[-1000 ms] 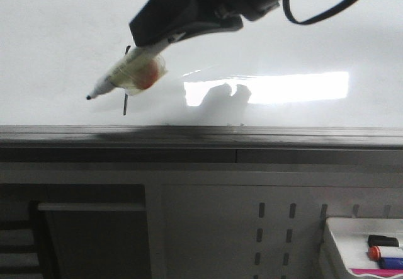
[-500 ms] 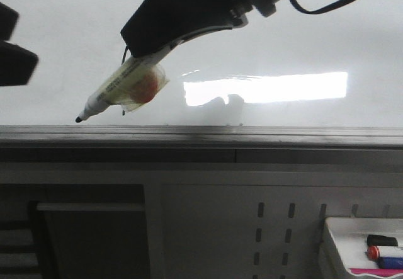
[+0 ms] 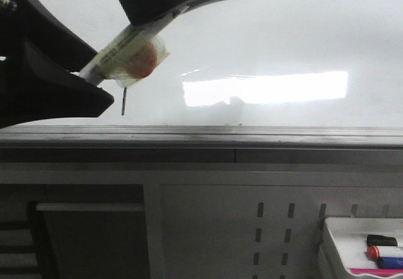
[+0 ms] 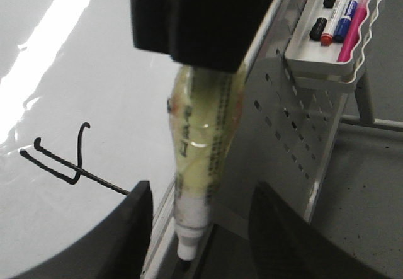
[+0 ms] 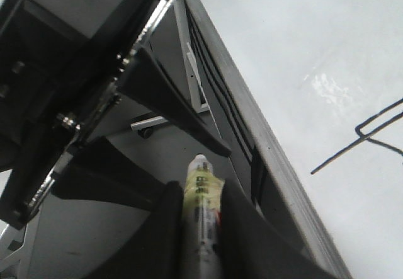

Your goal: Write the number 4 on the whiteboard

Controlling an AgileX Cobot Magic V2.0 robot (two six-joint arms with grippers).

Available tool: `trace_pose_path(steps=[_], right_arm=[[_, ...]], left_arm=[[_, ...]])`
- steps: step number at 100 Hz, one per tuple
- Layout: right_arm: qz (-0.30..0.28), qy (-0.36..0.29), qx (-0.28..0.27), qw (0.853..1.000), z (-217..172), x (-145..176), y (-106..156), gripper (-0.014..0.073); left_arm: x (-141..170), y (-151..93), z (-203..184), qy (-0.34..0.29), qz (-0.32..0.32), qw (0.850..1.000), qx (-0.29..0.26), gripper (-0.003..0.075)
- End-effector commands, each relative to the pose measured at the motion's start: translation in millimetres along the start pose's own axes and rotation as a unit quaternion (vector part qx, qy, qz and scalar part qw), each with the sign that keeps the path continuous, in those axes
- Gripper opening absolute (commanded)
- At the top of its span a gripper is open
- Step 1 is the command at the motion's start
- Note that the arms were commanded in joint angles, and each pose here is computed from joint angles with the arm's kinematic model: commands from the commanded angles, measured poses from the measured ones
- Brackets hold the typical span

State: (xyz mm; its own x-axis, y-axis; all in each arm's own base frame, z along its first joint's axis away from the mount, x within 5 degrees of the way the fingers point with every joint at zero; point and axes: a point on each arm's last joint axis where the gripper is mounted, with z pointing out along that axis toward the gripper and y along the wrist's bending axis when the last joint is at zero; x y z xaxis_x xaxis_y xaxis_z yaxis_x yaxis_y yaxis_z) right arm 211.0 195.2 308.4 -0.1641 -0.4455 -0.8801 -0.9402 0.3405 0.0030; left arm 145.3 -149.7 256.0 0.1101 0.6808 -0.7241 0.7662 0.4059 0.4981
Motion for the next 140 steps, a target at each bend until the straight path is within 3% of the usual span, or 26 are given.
trace_pose_path(steps=[1, 19, 39, 56, 63, 76, 82, 91, 98, 105, 112, 124, 127, 140], right_arm=[[-0.010, -0.035, -0.002, 0.999, -13, -17, 4, -0.0064], [-0.006, -0.034, -0.004, 0.999, -13, -17, 4, -0.0064], [-0.007, -0.032, -0.018, 0.999, -13, -17, 7, -0.0064], [-0.009, -0.030, -0.028, 0.999, -13, -16, 9, -0.0051], [-0.024, -0.030, -0.034, 0.999, -13, -16, 10, 0.0060], [-0.018, -0.041, 0.027, 0.999, -13, -18, -1, 0.0491], [-0.017, -0.049, 0.070, 0.996, -16, -20, -9, 0.0569], [-0.019, -0.070, 0.137, 0.988, -30, -26, -19, 0.0549], [-0.024, -0.090, 0.166, 0.982, -46, -32, -20, 0.0501], [-0.033, -0.111, 0.180, 0.977, -63, -39, -14, 0.0441], [-0.041, -0.128, 0.187, 0.973, -75, -43, -9, 0.0385], [-0.055, -0.151, 0.189, 0.969, -92, -50, 3, 0.0327], [-0.059, -0.156, 0.186, 0.968, -96, -51, 6, 0.0322], [-0.068, -0.165, 0.176, 0.968, -104, -54, 14, 0.0322]], left_arm=[[-16, 7, -4, -0.049, -0.002, 0.999, -0.008, 0.0326], [-16, 7, -4, -0.050, -0.002, 0.999, -0.008, 0.0273], [-16, 7, -4, -0.050, -0.006, 0.999, -0.008, -0.0022], [-16, 7, -4, -0.050, -0.007, 0.999, -0.008, -0.0020], [-16, 7, -4, -0.050, -0.010, 0.999, -0.008, -0.0020], [-15, 7, -4, -0.046, -0.072, 0.996, -0.005, -0.0020], [-15, 8, -4, -0.045, -0.102, 0.994, -0.005, -0.0020], [-12, 11, -4, -0.042, -0.163, 0.986, -0.011, -0.0020], [-7, 19, -4, -0.036, -0.267, 0.963, -0.025, -0.0020], [2, 31, -4, -0.030, -0.361, 0.931, -0.051, -0.0020], [12, 44, -6, -0.029, -0.446, 0.891, -0.082, -0.0020], [29, 63, -11, -0.034, -0.575, 0.807, -0.130, -0.0020], [32, 66, -12, -0.034, -0.590, 0.795, -0.140, -0.0020], [37, 70, -12, -0.029, -0.598, 0.786, -0.150, -0.0020]])
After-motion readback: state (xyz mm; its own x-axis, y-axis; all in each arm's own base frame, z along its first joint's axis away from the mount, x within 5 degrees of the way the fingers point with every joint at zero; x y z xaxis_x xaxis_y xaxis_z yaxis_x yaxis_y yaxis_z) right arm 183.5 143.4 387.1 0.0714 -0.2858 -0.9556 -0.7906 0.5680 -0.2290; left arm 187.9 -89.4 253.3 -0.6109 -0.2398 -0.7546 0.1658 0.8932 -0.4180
